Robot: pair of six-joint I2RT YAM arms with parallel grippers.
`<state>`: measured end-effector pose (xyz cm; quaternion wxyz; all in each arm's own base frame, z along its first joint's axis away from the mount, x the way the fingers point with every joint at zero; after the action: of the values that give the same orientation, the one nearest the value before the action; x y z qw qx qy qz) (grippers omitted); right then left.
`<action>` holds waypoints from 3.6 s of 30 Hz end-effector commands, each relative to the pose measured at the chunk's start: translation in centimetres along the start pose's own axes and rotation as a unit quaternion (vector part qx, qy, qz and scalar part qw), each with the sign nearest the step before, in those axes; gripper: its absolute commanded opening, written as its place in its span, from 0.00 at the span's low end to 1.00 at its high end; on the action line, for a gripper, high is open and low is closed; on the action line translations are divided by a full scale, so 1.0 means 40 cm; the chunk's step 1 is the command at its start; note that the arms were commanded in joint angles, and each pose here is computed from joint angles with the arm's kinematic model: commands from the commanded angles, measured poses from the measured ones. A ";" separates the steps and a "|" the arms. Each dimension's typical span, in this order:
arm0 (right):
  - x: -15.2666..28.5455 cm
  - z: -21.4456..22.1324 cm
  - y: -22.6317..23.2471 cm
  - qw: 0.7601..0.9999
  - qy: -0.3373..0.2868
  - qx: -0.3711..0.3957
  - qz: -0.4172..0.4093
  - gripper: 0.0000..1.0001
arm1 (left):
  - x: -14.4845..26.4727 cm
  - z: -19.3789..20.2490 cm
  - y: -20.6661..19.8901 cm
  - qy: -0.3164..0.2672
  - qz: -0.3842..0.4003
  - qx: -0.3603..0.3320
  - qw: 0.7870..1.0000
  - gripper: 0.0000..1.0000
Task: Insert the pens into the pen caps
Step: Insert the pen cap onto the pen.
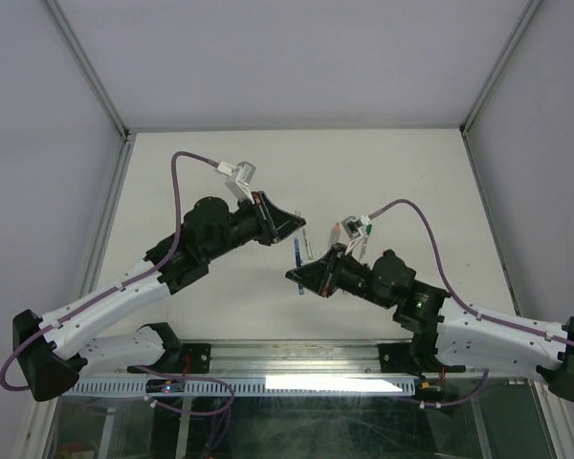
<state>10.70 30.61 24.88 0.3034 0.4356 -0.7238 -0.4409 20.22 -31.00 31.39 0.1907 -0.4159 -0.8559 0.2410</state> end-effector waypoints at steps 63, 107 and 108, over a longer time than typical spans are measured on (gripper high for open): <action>-0.024 -0.223 0.071 0.978 -0.205 0.017 0.039 0.00 | -0.013 0.021 -0.070 0.007 0.092 0.026 0.995 0.00; -0.003 -0.261 0.004 0.967 -0.223 0.017 0.119 0.00 | -0.002 0.045 -0.080 0.028 0.114 0.004 0.993 0.00; -0.002 -0.273 0.011 0.966 -0.230 0.026 0.118 0.00 | -0.002 0.048 -0.080 0.030 0.116 0.003 0.993 0.00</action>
<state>14.60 29.96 25.60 0.2833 0.3221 -0.7919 -0.4346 20.90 -32.12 30.87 0.1749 -0.4378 -0.8418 0.2628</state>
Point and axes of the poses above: each gripper's point midway between its finger pads, its own x axis back along the fingers, its own y axis along the line the jaws close on, z = x × y, the point moved 1 cm from there along x, back along the fingers, and after that the axes turned 12 degrees about -x, right-handed, at the moved point
